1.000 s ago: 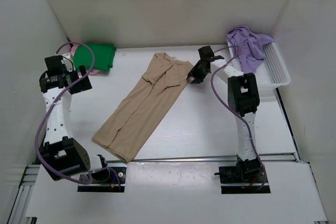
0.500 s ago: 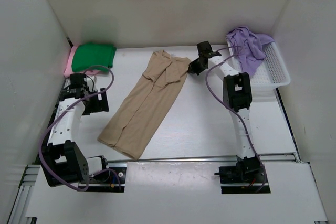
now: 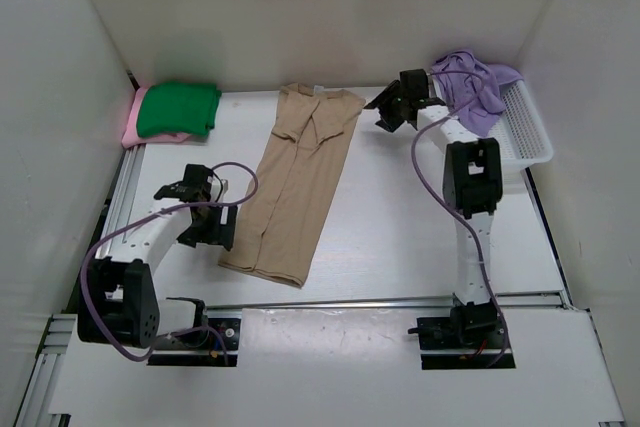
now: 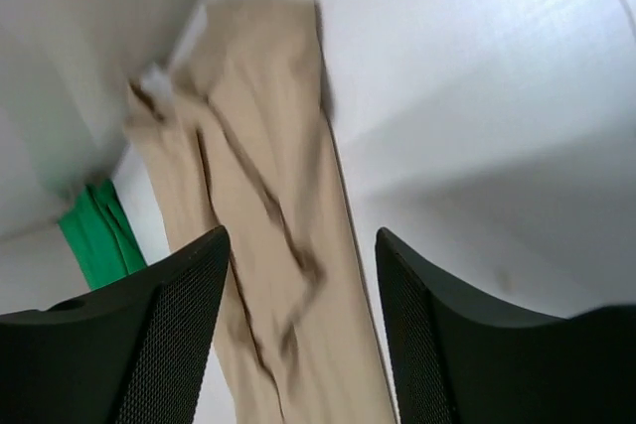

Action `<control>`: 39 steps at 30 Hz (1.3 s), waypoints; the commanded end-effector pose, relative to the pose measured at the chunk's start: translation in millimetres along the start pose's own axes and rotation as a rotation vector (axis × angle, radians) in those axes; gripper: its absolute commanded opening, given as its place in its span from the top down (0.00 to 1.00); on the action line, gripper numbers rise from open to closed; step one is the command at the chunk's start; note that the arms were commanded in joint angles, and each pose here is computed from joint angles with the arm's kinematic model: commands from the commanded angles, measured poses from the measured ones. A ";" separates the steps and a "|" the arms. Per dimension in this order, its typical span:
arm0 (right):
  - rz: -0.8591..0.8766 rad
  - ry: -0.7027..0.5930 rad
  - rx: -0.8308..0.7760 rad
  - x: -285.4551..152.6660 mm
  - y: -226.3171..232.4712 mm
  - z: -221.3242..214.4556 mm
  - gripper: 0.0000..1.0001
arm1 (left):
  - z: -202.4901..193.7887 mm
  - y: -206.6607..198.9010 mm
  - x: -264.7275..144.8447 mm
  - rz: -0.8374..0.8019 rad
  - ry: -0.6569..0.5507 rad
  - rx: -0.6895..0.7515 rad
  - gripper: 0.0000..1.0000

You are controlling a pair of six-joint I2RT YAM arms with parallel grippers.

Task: Fold and stack the t-shirts
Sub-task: Rotate the tshirt 90 degrees

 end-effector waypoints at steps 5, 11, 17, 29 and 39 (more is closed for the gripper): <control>-0.078 0.184 -0.324 -152.4 -26.1 -95.6 0.33 | 42.4 19.1 -59.2 0.087 -0.261 -0.039 0.00; 0.032 0.275 -0.411 -246.2 -33.3 -215.2 0.27 | 61.1 42.7 -146.2 0.142 -0.593 -0.128 0.00; 0.055 0.399 -0.232 -253.0 -51.1 -317.0 0.30 | 27.0 37.9 -134.0 0.097 -0.528 -0.107 0.00; 0.002 0.527 -0.088 -239.6 -6.4 -433.0 0.42 | 5.3 46.8 -150.7 0.113 -0.613 -0.130 0.00; -0.209 0.575 0.058 -233.3 -43.2 -459.1 0.85 | -12.0 35.0 -164.1 0.039 -0.620 -0.086 0.00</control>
Point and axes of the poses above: each gripper's point midway between its finger pads, its own x axis out along the fingers, its own y axis along the line the jaws close on, z = x × y, the point moved 1 cm from there along -x, back along the fingers, and after that the axes turned 11 degrees about -x, right-handed, at the moved point
